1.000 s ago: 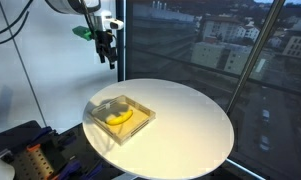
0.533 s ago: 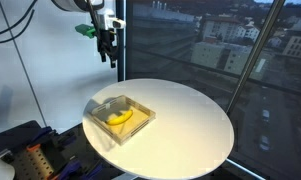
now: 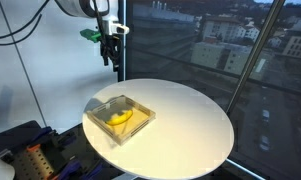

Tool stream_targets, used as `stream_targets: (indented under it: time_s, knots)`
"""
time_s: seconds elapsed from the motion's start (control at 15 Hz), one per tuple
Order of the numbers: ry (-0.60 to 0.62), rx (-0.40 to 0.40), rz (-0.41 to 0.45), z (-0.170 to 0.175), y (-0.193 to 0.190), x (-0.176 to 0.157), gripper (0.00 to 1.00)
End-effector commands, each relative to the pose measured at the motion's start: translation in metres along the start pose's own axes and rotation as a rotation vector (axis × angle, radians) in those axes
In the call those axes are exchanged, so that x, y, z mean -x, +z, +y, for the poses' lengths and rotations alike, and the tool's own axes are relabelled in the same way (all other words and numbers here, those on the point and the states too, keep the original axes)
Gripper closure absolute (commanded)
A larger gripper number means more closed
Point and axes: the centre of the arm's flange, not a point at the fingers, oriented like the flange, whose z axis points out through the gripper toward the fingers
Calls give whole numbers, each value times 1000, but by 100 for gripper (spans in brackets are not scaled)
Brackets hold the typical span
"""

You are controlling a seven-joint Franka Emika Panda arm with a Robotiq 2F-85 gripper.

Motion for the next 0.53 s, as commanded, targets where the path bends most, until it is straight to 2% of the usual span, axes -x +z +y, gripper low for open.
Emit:
stream_targets:
  time_s: [0.0,0.47]
  knots:
    - [14,9,-1,3,8,-16,0]
    - [28,4,3,11,31,-29,0]
